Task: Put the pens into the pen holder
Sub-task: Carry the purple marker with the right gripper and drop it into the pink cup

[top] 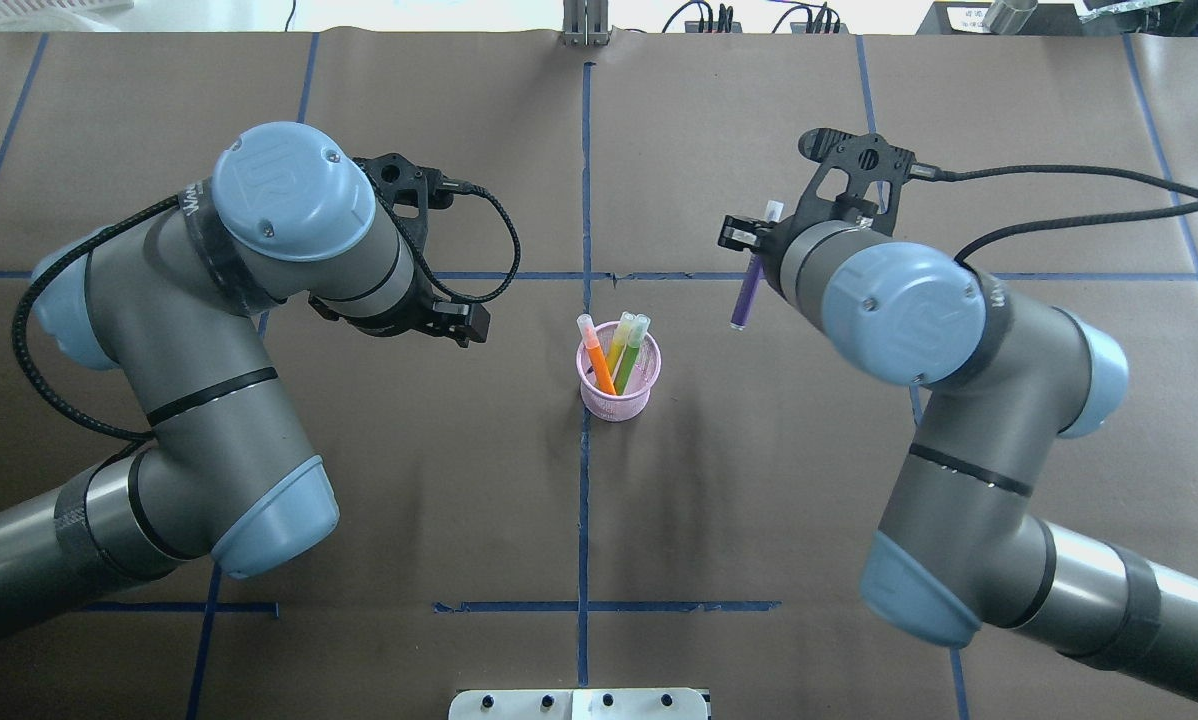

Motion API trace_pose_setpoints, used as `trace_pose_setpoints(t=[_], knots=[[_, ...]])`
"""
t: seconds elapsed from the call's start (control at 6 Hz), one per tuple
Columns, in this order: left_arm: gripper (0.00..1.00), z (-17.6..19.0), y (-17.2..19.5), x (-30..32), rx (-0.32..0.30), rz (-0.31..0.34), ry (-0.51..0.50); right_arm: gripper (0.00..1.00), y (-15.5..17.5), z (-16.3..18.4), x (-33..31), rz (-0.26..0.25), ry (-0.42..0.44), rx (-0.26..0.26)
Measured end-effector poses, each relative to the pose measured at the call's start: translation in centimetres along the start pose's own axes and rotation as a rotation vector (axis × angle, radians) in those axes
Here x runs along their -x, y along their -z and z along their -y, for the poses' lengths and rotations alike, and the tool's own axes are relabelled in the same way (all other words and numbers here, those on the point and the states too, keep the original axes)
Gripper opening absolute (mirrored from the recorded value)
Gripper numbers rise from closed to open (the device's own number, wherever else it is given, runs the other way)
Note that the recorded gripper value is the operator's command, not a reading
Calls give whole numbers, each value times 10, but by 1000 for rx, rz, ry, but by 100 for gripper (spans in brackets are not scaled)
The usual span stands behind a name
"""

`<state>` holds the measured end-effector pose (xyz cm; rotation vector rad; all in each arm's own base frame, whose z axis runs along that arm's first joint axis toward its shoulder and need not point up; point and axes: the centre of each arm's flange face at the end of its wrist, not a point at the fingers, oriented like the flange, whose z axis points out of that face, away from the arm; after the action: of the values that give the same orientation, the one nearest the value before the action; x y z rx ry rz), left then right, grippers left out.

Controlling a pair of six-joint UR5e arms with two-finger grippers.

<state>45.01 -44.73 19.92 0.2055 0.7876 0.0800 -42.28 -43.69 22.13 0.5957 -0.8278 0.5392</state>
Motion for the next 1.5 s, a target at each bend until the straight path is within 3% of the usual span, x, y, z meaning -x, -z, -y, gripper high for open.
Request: trace_pose_setpoints(t=[0.5,1.5], knots=[[100,-1,-5,0,7,4,-8,0,22,-43,48,-11,-60,-146],[100,0,-6,-3,4,-2,-14,0,11,-107,85,-4,-81,-263]])
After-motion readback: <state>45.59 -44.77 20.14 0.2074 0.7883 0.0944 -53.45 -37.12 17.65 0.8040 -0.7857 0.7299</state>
